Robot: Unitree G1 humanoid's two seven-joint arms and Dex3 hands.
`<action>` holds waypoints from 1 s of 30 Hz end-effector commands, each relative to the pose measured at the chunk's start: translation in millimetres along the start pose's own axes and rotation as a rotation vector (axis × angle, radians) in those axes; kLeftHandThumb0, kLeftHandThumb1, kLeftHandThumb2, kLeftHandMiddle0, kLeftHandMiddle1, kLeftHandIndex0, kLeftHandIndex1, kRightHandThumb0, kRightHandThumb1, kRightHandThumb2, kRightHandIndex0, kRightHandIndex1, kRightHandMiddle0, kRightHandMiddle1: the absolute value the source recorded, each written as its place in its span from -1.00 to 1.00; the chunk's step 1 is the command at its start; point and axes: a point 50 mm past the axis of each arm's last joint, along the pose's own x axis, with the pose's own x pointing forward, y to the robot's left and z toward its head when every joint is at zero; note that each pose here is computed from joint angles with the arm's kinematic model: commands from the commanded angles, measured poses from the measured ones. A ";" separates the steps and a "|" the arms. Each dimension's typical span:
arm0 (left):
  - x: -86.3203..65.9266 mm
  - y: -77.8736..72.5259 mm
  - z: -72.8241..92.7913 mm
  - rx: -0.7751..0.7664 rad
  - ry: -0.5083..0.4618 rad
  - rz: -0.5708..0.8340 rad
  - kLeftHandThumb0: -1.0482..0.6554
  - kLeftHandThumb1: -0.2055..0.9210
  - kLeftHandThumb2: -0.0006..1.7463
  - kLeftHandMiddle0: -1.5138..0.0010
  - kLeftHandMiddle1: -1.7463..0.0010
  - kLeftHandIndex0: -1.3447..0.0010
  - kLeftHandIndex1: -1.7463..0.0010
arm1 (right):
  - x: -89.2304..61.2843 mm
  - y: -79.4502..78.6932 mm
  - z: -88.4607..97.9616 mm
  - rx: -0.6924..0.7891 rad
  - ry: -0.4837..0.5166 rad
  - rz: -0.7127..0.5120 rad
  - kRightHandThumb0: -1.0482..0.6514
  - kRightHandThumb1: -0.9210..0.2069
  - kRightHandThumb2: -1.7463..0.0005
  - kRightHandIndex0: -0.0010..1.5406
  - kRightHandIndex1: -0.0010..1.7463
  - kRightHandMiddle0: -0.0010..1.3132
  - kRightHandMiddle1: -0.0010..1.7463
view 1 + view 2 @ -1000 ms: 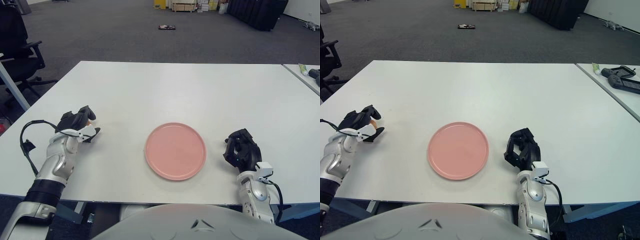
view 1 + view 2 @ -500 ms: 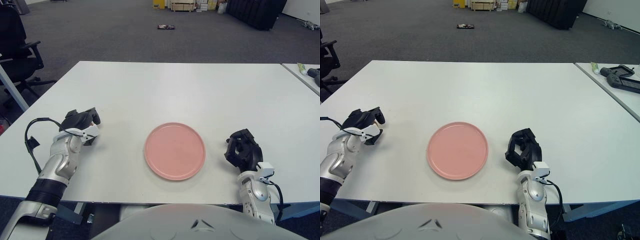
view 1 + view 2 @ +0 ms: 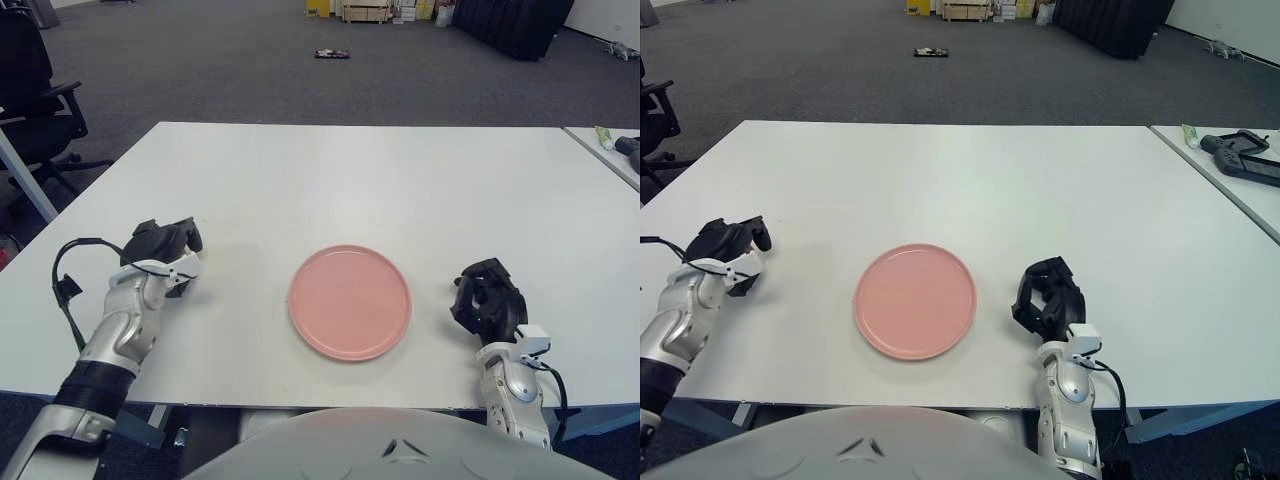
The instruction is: Put the apple into the plate.
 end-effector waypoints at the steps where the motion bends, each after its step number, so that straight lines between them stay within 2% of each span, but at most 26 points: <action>1: -8.6 -21.8 -7.5 -0.027 0.038 -0.026 0.23 -0.63 0.88 -0.17 -0.89 0.09 -1.00 | 1.3 -0.8 4.3 0.013 -0.022 -0.005 -0.27 -0.25 -0.26 0.44 1.00 -0.29 1.00; 11: -9.8 -25.3 -7.1 -0.251 0.110 0.143 0.23 -0.59 0.84 -0.16 -0.84 0.10 -1.00 | 2.6 -2.8 5.1 0.014 -0.031 -0.009 -0.27 -0.25 -0.26 0.45 1.00 -0.28 1.00; 23: -9.3 -25.9 -5.6 -0.393 0.100 0.246 0.23 -0.55 0.80 -0.15 -0.81 0.12 -1.00 | 4.1 -3.1 5.5 0.007 -0.021 -0.014 -0.27 -0.22 -0.28 0.45 1.00 -0.27 1.00; 30: -8.5 -25.2 -5.1 -0.427 0.075 0.292 0.23 -0.49 0.78 -0.10 -0.86 0.16 -1.00 | 5.3 -2.8 5.6 0.002 -0.023 -0.012 -0.28 -0.20 -0.30 0.46 1.00 -0.25 1.00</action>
